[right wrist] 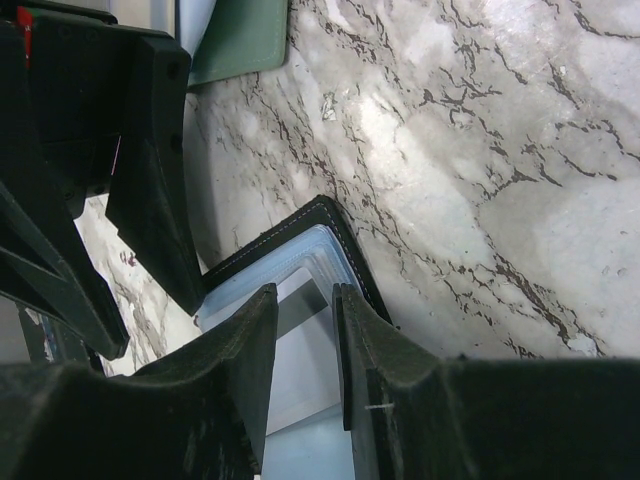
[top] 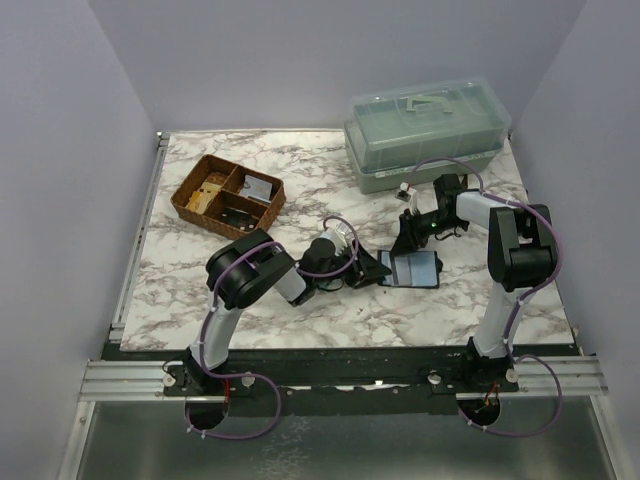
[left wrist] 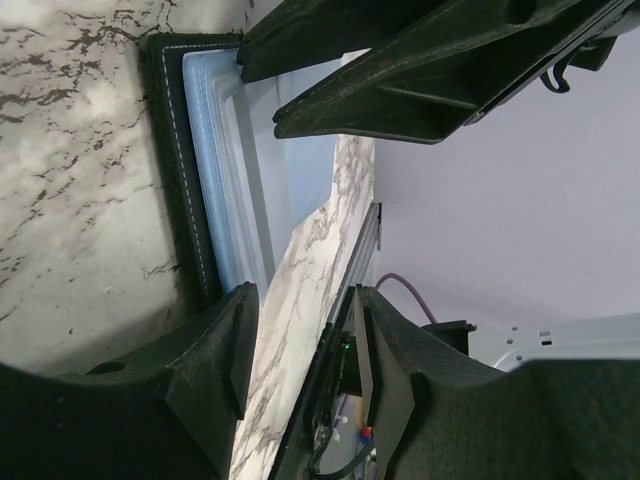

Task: Take the credit cards out of the card holder
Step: Remove the credit card from the card holder.

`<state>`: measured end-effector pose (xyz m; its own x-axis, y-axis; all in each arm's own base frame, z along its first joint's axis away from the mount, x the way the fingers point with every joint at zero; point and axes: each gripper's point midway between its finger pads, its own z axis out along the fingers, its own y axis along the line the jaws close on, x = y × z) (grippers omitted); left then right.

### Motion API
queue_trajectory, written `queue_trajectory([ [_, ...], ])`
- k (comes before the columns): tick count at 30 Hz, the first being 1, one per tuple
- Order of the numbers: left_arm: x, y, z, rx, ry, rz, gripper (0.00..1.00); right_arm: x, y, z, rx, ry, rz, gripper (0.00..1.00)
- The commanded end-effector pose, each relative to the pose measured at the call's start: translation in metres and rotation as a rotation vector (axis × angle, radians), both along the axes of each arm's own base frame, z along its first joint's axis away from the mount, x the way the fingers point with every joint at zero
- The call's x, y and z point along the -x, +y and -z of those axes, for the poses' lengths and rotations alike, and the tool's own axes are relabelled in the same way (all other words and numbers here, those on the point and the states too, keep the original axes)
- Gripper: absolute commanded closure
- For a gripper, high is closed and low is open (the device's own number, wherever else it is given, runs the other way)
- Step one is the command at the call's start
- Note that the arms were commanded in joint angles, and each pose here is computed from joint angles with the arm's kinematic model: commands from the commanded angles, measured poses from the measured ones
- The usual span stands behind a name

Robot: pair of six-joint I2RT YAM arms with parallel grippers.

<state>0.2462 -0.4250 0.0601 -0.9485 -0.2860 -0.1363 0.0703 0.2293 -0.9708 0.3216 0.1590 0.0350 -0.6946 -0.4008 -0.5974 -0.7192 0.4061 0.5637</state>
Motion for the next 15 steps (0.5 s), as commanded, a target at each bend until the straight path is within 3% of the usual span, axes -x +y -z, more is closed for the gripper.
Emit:
queue_trajectory([
  [1,-0.008,-0.008,-0.015,0.064,-0.006,-0.039,0.51,0.005,0.000,0.010,0.019,0.039,-0.006,0.65],
  [15,-0.009,-0.008,0.015,-0.004,0.098,-0.061,0.52,0.006,0.000,0.012,0.020,0.047,-0.003,0.64],
])
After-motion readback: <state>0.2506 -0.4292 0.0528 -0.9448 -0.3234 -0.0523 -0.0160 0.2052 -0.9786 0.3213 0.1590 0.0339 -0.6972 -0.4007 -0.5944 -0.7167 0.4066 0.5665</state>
